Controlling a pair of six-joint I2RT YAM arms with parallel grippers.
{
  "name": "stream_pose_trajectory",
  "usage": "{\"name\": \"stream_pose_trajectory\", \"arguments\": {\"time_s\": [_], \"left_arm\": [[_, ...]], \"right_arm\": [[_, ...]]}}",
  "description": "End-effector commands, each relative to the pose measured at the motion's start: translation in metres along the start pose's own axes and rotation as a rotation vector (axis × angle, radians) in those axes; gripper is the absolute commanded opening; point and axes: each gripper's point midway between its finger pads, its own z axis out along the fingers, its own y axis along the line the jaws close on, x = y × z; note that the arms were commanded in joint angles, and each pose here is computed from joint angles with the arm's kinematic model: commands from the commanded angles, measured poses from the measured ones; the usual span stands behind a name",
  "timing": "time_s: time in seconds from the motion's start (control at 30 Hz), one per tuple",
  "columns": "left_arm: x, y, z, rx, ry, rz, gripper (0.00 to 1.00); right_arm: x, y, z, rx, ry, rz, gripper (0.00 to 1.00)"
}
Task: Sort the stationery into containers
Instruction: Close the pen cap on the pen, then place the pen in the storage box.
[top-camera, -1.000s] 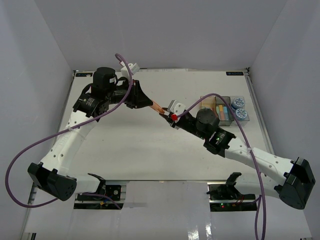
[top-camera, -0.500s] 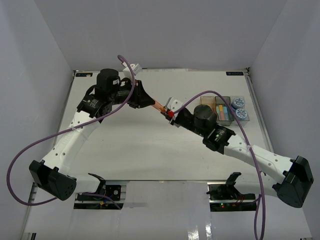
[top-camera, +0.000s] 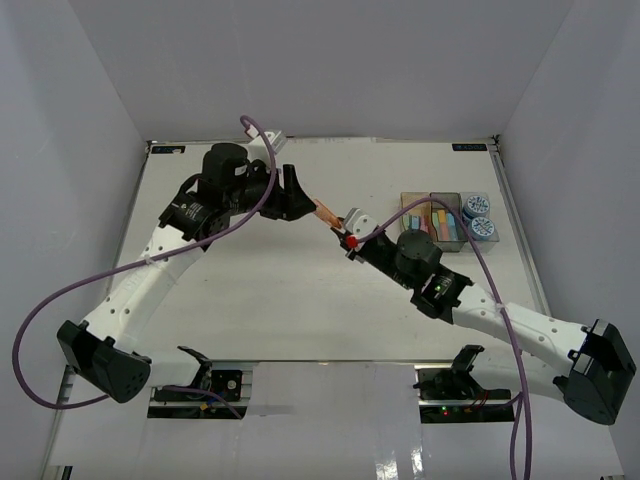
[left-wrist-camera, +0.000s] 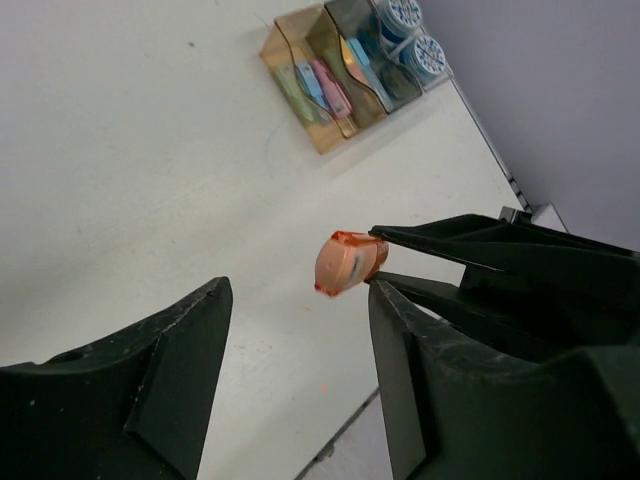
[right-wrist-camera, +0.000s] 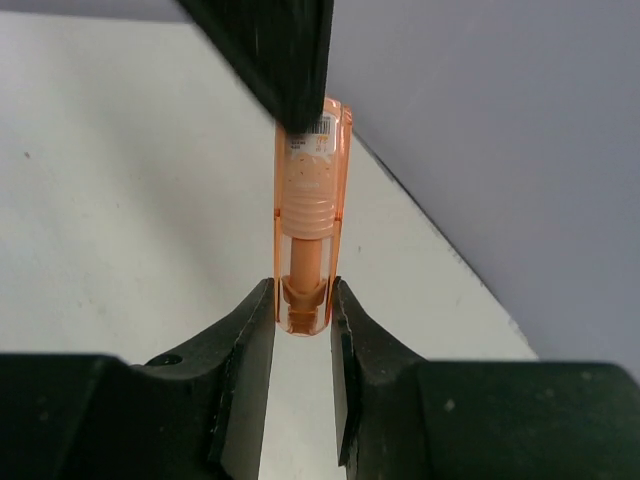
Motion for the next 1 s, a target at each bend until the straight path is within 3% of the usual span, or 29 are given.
{"name": "stream_pose_trajectory", "arguments": {"time_s": [0.0, 0.23, 0.4, 0.47, 0.67, 0.77, 0.9, 0.97], "left_arm": [[-0.054, -0.005, -0.042, -0.083, -0.232, 0.083, 0.68], [-0.060, 0.008, -0.062, -0.157, -0.384, 0.114, 0.86], [-0.030, 0.069, -0.055, -0.381, -0.425, 0.095, 0.94], [-0.023, 0.084, -0.054, -0.431, -0.437, 0.102, 0.95], [0.017, 0.128, -0.044, -0.558, -0.384, 0.103, 0.97], [0.031, 0.139, -0.041, -0.587, -0.352, 0.105, 0.97], [0.038, 0.147, -0.042, -0.621, -0.322, 0.113, 0.98], [0.039, 0.150, -0.044, -0.638, -0.323, 0.114, 0.98]], "right_arm": [[0.032, -0.024, -0.016, 0.156, 0.070, 0.041, 0.08], [0.125, -0.079, -0.050, 0.425, 0.406, 0.243, 0.08], [0.170, -0.126, -0.066, 0.594, 0.611, 0.420, 0.08], [0.206, -0.124, -0.074, 0.620, 0.737, 0.493, 0.08], [0.257, -0.135, -0.075, 0.680, 0.861, 0.652, 0.11], [0.277, -0.138, -0.075, 0.692, 0.908, 0.686, 0.21], [0.300, -0.135, -0.080, 0.707, 0.979, 0.713, 0.24], [0.302, -0.134, -0.082, 0.707, 0.986, 0.719, 0.36]]}}
